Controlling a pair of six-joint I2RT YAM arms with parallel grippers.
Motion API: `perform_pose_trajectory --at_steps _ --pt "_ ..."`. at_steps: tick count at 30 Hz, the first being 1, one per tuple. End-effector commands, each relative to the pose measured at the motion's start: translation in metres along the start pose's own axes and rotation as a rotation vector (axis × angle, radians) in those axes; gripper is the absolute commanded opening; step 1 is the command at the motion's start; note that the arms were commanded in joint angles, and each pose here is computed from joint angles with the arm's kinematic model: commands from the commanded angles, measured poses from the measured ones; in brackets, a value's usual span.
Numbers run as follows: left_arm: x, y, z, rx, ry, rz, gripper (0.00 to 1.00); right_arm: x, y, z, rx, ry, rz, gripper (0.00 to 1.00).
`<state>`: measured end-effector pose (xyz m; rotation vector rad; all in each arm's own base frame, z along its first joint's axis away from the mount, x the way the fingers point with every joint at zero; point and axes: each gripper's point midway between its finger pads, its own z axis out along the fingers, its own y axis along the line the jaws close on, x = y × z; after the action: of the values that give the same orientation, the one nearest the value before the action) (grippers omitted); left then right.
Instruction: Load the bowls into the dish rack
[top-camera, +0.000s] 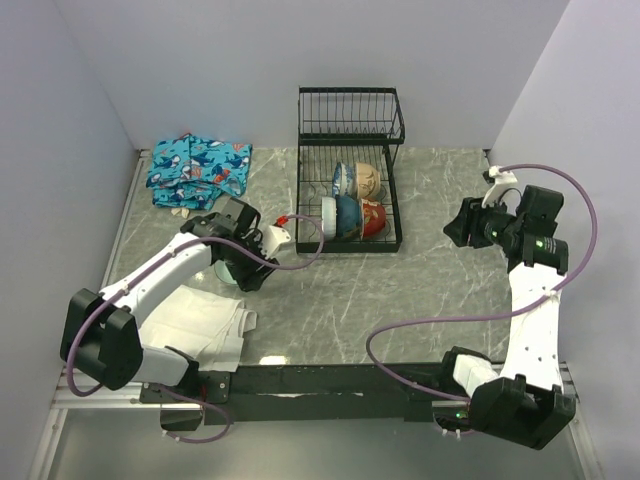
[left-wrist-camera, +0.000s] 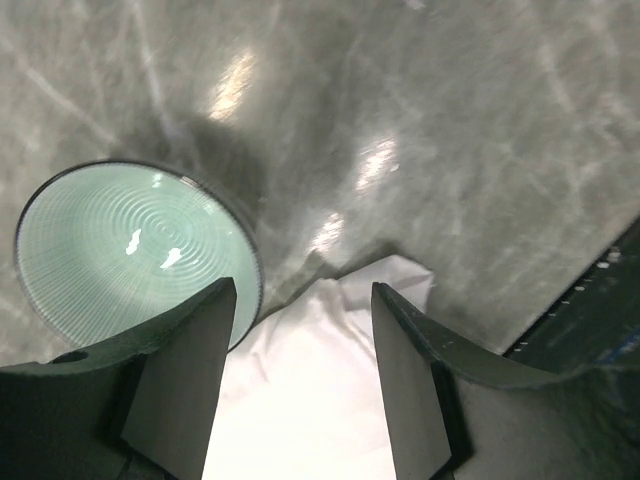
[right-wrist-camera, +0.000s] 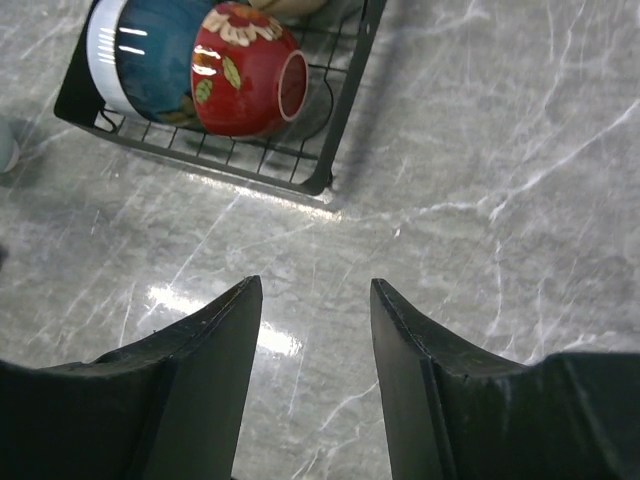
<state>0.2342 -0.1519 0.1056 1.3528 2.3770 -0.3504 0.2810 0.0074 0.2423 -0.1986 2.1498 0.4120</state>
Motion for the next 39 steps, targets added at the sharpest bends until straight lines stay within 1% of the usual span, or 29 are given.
perform_pose_trajectory --at_steps 1,7,14,17,21,23,25,26,27,30,32,34,35,37,38,39 --pt "0.005 0.021 -0.006 -0.128 0.014 0.012 0.62 -0.014 0.009 -0.006 -0.023 -0.070 -0.061 0.56" --pt "0.009 0.032 0.007 -0.174 0.041 -0.004 0.62 -0.019 0.009 -0.005 -0.025 -0.082 -0.052 0.56" --pt "0.015 0.036 0.017 -0.185 0.062 -0.007 0.60 -0.024 0.003 0.000 -0.019 -0.078 -0.052 0.56" --pt "0.020 0.036 0.023 -0.177 0.078 -0.014 0.57 -0.027 0.002 0.001 -0.017 -0.081 -0.047 0.56" --pt "0.021 0.034 0.027 -0.162 0.076 -0.018 0.48 -0.026 0.000 0.003 -0.014 -0.075 -0.042 0.56" --pt "0.022 0.035 0.029 -0.157 0.080 -0.017 0.48 -0.023 -0.002 0.006 -0.015 -0.068 -0.037 0.56" --pt "0.024 0.032 0.031 -0.144 0.088 -0.024 0.45 -0.023 -0.002 0.007 -0.016 -0.069 -0.031 0.56" --pt "0.025 0.032 0.034 -0.136 0.096 -0.029 0.43 -0.023 -0.003 0.007 -0.014 -0.069 -0.030 0.56" --pt "0.024 0.030 0.034 -0.128 0.089 -0.032 0.35 -0.024 -0.003 0.007 -0.015 -0.070 -0.030 0.56" --pt "0.021 0.029 0.033 -0.120 0.078 -0.030 0.21 -0.027 -0.004 0.008 -0.010 -0.071 -0.030 0.56" --pt "0.022 0.028 0.033 -0.117 0.080 -0.026 0.19 -0.026 -0.006 0.010 -0.009 -0.069 -0.027 0.56" --pt "0.025 0.027 0.034 -0.114 0.086 -0.021 0.14 -0.025 -0.008 0.012 -0.007 -0.064 -0.019 0.56" --pt "0.025 0.026 0.033 -0.106 0.087 -0.020 0.07 -0.026 -0.008 0.013 -0.007 -0.062 -0.019 0.56" --pt "0.014 0.023 0.022 -0.089 0.068 -0.012 0.01 -0.027 -0.012 0.013 0.007 -0.055 -0.020 0.56" --pt "0.005 0.024 0.010 -0.097 0.034 -0.005 0.01 -0.028 -0.014 0.013 0.013 -0.050 -0.029 0.56" --pt "-0.017 0.030 -0.008 -0.121 -0.024 0.018 0.01 -0.025 -0.017 0.014 0.020 -0.032 -0.026 0.55"
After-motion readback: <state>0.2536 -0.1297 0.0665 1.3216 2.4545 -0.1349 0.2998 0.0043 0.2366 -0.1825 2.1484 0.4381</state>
